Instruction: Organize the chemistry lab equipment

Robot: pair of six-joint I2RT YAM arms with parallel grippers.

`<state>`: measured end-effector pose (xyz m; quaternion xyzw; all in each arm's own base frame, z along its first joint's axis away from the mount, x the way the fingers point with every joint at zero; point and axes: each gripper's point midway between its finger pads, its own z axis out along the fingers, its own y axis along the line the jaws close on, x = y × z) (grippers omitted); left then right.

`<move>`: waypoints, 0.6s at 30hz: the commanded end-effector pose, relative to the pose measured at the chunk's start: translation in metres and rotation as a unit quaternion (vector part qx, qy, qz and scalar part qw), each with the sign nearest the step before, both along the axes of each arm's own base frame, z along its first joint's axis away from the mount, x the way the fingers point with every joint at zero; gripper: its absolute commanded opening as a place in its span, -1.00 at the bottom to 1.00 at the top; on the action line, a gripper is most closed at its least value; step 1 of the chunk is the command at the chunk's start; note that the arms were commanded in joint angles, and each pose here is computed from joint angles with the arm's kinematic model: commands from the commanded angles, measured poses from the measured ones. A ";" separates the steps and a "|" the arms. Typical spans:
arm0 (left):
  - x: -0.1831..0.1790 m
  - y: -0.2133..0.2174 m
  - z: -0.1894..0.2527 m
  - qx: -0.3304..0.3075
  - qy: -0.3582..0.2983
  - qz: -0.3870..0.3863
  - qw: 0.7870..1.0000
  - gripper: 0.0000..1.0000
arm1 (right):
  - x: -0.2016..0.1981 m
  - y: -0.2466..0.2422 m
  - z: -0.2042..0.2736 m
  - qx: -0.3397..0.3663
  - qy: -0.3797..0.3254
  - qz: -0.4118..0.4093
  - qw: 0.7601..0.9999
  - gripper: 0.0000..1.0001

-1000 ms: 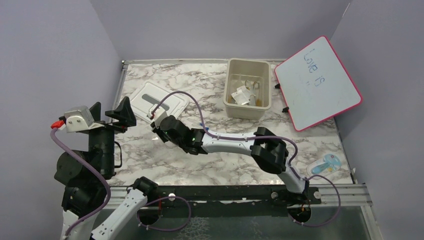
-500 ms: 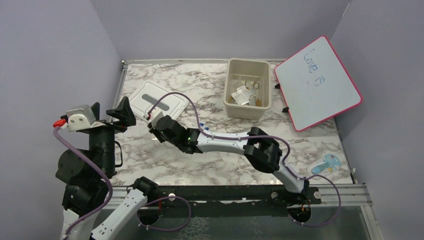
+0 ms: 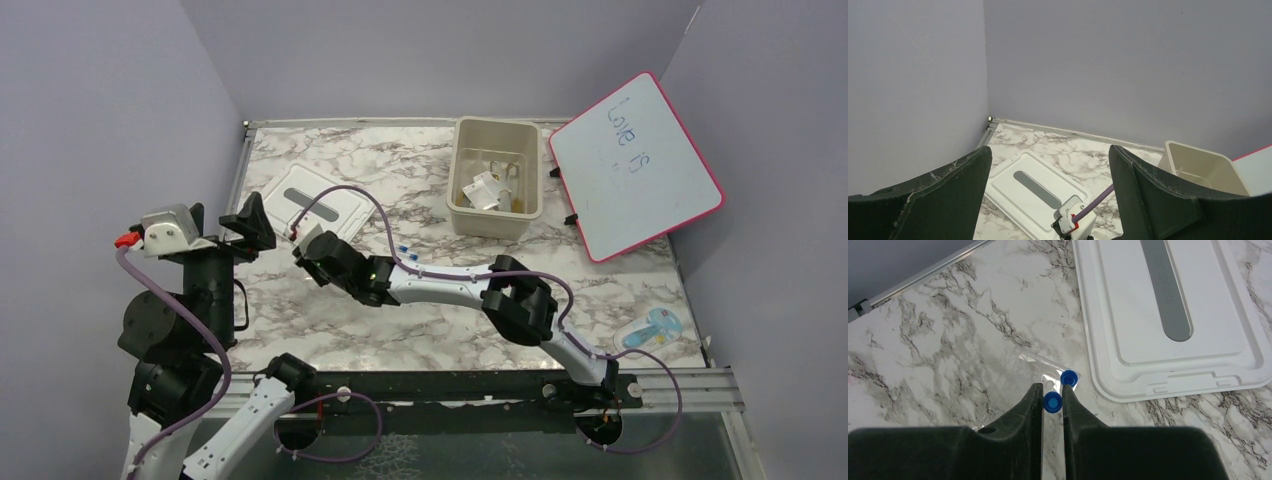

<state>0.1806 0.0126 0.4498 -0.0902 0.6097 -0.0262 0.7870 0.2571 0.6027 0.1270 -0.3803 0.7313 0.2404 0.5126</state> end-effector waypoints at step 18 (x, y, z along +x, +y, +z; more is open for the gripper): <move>0.005 -0.007 -0.006 -0.004 0.043 -0.011 0.999 0.77 | -0.001 0.000 -0.019 -0.040 0.013 -0.009 0.999 -0.71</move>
